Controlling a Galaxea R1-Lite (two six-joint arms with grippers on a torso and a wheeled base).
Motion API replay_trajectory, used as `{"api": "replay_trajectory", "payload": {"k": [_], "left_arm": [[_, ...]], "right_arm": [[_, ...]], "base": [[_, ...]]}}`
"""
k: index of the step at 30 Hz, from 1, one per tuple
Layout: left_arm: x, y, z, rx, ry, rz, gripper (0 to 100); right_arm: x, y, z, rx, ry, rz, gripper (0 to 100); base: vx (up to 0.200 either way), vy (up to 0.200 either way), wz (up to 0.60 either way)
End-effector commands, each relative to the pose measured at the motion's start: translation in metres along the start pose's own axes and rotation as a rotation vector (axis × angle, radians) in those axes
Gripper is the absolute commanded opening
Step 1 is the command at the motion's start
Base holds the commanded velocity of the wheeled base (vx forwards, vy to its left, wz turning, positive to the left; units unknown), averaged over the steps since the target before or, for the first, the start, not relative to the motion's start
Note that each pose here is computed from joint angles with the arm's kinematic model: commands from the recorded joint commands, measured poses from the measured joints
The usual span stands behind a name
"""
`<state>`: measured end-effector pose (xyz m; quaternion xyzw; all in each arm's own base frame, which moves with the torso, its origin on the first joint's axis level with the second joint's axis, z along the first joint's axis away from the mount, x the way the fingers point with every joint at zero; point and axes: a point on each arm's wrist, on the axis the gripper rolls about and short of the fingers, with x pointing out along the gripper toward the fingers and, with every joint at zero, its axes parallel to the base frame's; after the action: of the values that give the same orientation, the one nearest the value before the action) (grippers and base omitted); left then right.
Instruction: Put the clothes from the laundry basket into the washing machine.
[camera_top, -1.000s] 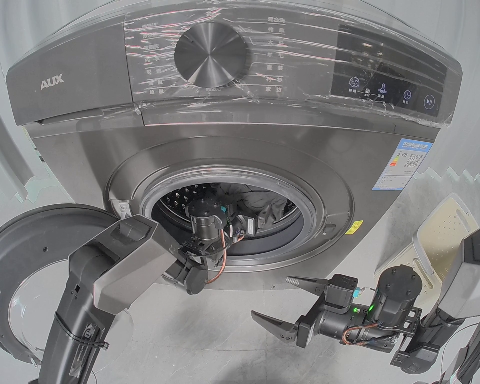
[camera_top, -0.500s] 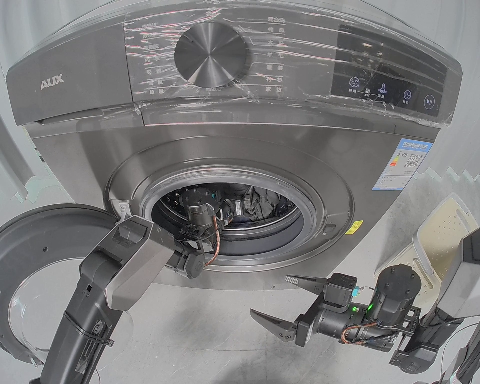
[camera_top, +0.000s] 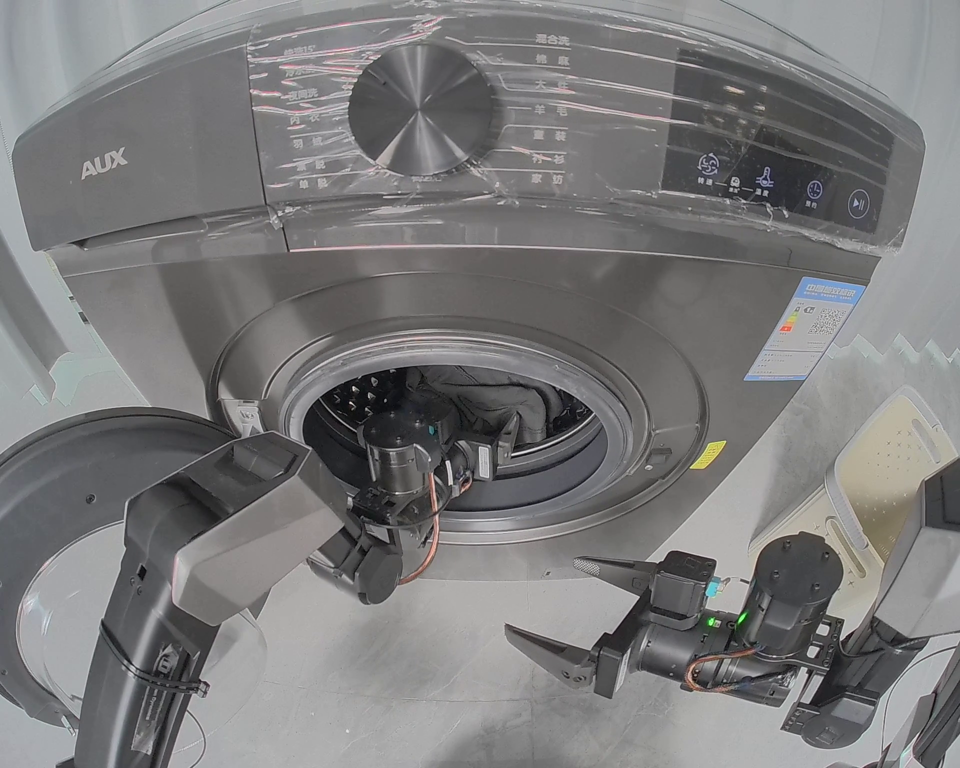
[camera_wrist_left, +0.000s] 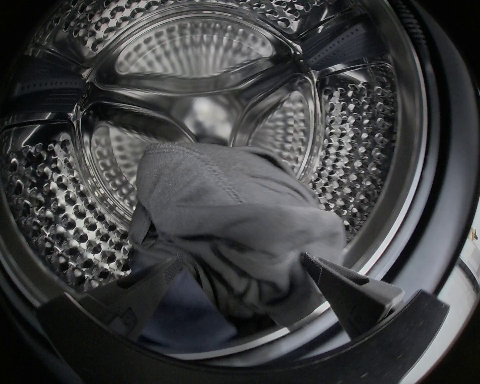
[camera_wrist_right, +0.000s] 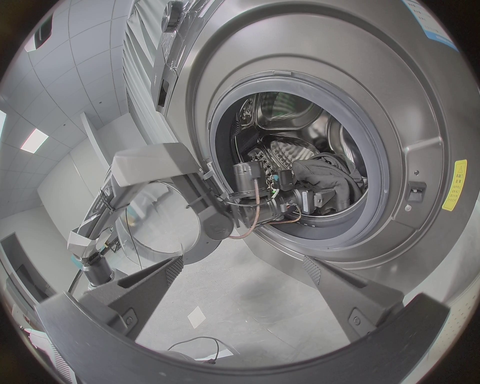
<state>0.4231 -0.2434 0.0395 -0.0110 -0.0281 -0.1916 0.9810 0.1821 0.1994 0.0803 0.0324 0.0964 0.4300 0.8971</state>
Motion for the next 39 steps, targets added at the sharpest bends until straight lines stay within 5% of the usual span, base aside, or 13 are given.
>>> {"api": "replay_trajectory", "payload": {"k": [1, 6, 12, 16, 24, 32, 37, 39], "left_arm": [[-0.068, -0.024, 0.048, -0.01, -0.026, -0.08, 100], [-0.11, -0.034, 0.065, -0.021, -0.03, -0.131, 100], [-0.157, -0.045, 0.081, -0.115, -0.007, -0.199, 100], [-0.187, -0.046, 0.084, -0.124, 0.016, -0.236, 100], [-0.255, -0.036, 0.109, -0.124, 0.021, -0.293, 100], [-0.283, -0.018, 0.114, -0.112, 0.018, -0.204, 100], [-0.304, -0.001, 0.121, -0.055, -0.013, -0.169, 100], [-0.31, 0.01, 0.125, -0.026, -0.033, -0.128, 100]], "right_arm": [[-0.008, 0.0, -0.002, 0.005, 0.018, -0.001, 100], [-0.013, -0.001, -0.001, 0.006, 0.018, -0.01, 100], [-0.019, -0.002, 0.005, 0.006, -0.004, -0.016, 100], [-0.026, -0.003, 0.009, 0.006, -0.021, -0.022, 100], [-0.059, -0.003, 0.028, 0.024, -0.114, -0.11, 100], [-0.101, 0.0, 0.036, 0.019, -0.191, -0.222, 100], [-0.122, -0.008, 0.045, 0.015, -0.246, -0.322, 100], [-0.134, -0.013, 0.052, -0.029, -0.287, -0.367, 100]], "base": [[0.0, 0.0, 0.0], [0.0, 0.0, 0.0], [0.0, 0.0, 0.0], [0.0, 0.0, 0.0], [0.0, 0.0, 0.0], [-0.05, 0.0, 0.0], [-0.2, 0.0, 0.0], [-0.2, 0.0, 0.0]]}}
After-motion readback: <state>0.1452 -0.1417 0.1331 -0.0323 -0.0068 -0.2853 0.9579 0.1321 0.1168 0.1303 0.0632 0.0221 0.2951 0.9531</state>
